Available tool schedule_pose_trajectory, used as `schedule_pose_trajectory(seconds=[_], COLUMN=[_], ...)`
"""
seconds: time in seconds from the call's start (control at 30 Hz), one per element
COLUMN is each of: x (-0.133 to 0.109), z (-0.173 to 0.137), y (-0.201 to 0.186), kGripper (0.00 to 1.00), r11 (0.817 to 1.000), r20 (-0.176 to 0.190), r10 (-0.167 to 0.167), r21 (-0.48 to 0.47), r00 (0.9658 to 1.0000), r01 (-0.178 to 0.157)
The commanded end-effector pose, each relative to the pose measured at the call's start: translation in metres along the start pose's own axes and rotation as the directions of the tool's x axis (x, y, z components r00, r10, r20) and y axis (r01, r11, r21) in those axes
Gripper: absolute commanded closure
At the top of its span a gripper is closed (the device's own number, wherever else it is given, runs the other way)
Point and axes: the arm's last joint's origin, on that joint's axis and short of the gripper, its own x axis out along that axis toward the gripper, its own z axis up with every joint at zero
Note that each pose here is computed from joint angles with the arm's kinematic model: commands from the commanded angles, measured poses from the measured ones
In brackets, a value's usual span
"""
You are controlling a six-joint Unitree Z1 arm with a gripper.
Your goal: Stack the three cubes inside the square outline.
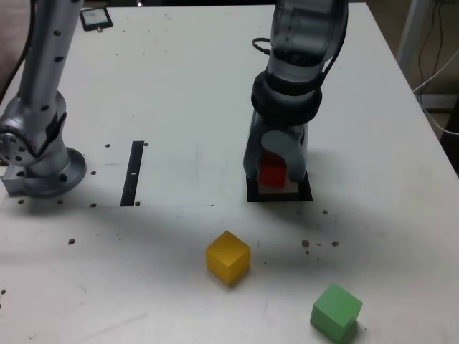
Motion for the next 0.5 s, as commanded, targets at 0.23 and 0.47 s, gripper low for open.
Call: schedule_pose_trajectory(seconds=[0.23, 0.47], x=[0.0026, 0.0019], z=[0.0021, -0.0014], y=[0.0012, 0.0017], kGripper=[0.28, 0.00], r11=[1.000, 1.000], r20=[0.019, 0.020], r10=[0.011, 0.020], r21=[0.011, 0.007], r00=[0.9997, 0.9996], r01=[-0.011, -0.020])
